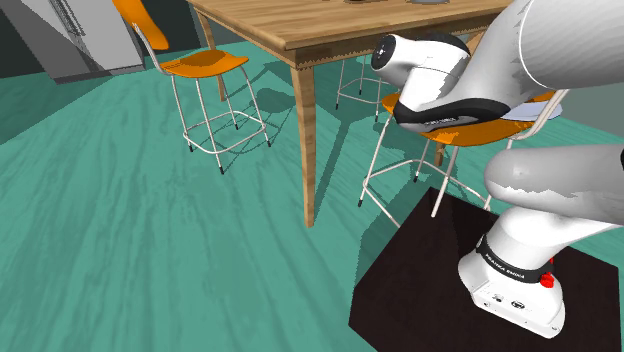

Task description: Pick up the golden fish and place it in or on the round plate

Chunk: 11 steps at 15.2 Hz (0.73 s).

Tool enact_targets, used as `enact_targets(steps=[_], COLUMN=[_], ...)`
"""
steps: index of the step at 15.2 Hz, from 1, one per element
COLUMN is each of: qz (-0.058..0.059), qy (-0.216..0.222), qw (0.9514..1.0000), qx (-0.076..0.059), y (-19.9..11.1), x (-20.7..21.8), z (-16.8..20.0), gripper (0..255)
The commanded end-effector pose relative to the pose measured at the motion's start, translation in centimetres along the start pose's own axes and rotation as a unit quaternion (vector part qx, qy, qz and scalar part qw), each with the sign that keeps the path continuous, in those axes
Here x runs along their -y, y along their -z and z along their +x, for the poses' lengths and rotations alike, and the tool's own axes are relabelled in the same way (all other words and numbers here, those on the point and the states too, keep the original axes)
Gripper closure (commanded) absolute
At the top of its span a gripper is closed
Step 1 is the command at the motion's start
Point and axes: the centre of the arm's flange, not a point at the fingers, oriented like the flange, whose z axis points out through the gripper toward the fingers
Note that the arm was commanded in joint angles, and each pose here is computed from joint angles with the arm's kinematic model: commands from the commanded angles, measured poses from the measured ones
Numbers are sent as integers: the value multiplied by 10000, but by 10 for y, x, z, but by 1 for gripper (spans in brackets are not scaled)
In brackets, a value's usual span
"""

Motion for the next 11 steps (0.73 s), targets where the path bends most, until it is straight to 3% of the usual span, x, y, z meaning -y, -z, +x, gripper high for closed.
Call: enact_targets(steps=[1,11], qz=[-2,-2], qy=[2,3], qw=[10000,10000], qx=[7,7], y=[0,13], x=[0,-13], z=[0,16], gripper=[255,255])
